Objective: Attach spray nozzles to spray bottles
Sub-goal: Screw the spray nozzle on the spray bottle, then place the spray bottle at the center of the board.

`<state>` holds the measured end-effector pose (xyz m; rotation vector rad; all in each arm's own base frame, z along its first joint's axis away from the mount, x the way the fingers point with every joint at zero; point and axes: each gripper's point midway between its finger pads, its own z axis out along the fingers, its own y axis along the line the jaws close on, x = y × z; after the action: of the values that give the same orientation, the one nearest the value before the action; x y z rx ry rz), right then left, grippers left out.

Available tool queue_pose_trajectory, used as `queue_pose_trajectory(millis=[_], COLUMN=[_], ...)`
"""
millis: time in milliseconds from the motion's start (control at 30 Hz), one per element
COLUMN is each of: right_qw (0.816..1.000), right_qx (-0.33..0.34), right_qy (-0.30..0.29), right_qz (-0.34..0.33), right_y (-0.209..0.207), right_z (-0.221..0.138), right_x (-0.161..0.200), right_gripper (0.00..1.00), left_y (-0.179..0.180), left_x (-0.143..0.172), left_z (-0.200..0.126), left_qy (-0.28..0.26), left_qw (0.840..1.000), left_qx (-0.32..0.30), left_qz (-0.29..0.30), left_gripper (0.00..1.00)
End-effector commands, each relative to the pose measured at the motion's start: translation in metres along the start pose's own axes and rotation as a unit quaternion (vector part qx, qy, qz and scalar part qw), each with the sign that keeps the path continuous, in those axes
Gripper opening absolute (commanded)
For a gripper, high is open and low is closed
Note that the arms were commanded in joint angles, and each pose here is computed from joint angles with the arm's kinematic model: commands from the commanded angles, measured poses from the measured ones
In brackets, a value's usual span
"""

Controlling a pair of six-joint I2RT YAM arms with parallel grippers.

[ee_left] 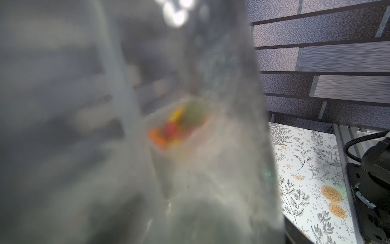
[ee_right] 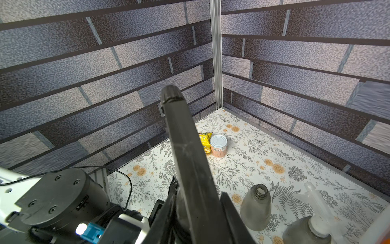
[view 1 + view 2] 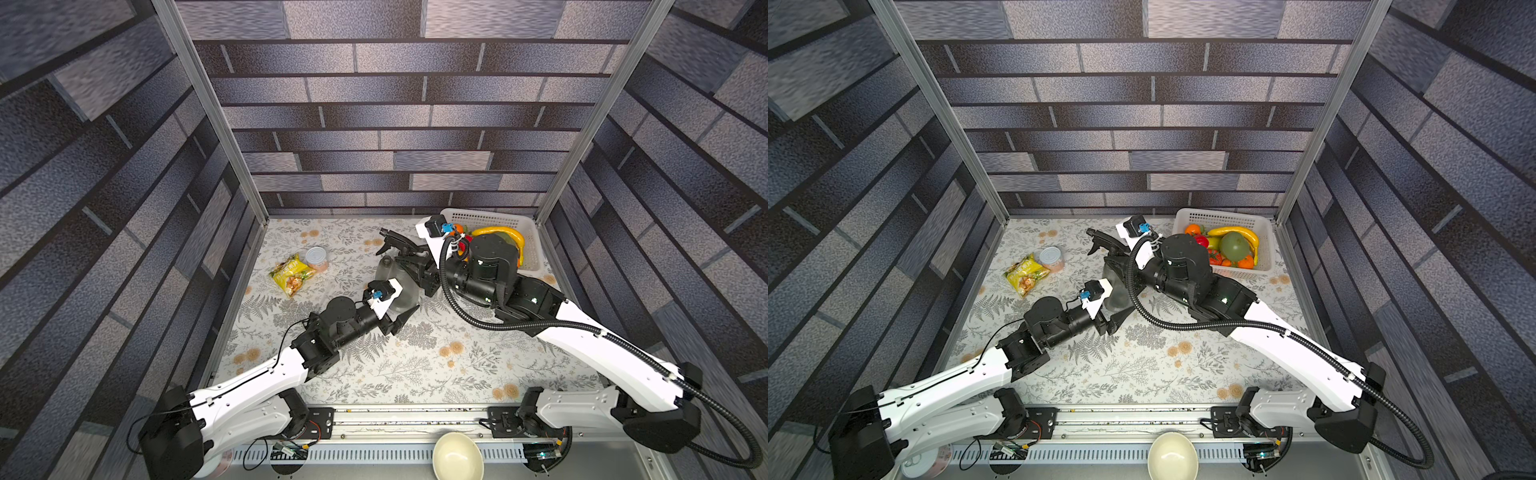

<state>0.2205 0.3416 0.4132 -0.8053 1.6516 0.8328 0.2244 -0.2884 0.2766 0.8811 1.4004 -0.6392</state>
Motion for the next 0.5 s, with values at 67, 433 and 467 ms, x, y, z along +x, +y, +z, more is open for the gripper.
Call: queue_pose_trajectory(millis=[67,433,467], right_qw=[0.999,0.995,0.994], right_qx=[-0.029,0.029,0.038], right_qy=[-0.015,-0.092,-0.102], right_qz=[0.011,-0.008,-0.014], right_y=[0.011,-0.007,-0.01], right_z=[-0.001,0.003,0.007], right_x=[-0.008,-0.05,-0.057], right_gripper=[0.22,0.22,0.22], left_y=[0.006,0.022,0.024], left_x=[-0.013,0.002,0.005], left_z=[-0.005,-0.041,-0.046], left_qy=[-0.017,0.0,0.006], left_qw=[1.0,0.995,0.993], left_qx=[-0.016,-0.078,-0.089], left_qz=[-0.002,-0.067,-0.075], left_gripper=[1.0,1.0,1.0])
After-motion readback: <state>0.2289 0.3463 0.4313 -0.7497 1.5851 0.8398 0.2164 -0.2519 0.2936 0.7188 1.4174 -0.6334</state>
